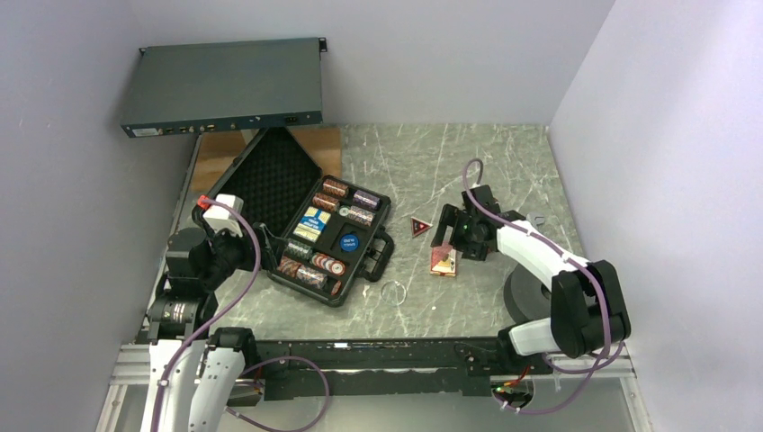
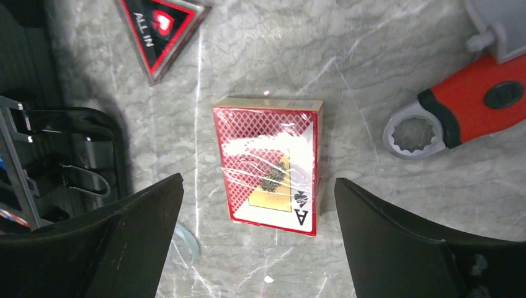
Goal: Pack up texas hold em set
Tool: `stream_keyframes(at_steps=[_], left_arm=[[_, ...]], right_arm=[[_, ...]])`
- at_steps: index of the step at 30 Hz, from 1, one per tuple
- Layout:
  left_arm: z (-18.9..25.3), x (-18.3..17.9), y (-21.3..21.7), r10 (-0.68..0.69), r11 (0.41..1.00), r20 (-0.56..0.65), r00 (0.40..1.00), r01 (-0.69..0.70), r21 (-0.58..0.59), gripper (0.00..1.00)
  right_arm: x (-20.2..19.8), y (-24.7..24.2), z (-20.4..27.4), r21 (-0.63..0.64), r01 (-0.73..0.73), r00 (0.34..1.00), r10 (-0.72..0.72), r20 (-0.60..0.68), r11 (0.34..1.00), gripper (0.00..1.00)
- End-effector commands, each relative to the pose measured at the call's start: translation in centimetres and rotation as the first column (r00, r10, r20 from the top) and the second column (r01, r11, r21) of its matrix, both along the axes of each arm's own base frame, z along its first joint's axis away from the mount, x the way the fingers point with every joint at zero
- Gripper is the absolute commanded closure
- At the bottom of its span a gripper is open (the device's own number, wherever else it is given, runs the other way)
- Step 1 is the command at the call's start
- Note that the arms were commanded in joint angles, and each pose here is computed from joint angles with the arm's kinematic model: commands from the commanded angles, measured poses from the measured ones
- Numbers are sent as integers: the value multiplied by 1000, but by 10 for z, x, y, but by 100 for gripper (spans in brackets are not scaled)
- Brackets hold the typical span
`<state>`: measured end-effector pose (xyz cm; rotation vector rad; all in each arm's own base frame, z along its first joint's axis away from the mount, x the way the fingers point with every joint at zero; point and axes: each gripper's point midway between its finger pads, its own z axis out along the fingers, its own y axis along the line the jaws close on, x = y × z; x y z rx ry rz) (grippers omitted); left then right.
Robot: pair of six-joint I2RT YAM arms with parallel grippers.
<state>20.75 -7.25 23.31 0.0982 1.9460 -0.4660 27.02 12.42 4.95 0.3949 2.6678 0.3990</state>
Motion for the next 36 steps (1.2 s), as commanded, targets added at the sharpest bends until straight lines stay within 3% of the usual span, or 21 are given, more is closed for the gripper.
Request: stream_keyframes(at_steps=[1,18,25,36], left_arm=[[8,4,-1,-12,1000,38,999,12,6,1],[10,2,-1,-9,1000,50,999,9,6,1],[15,-1,-3,-28,1000,85,996,27,10,1],[12,1,5,20,1000,67,998,-21,20,1]], right_arm=[[5,-4,22,-44,-18,999,19,43,999,5],[-5,4,12,-214,-107,994,100,-42,971,9],[-5,7,5,-244,-142,990,132,-56,959,0],[-4,10,-8,-263,-163,986,145,-86,951,5]])
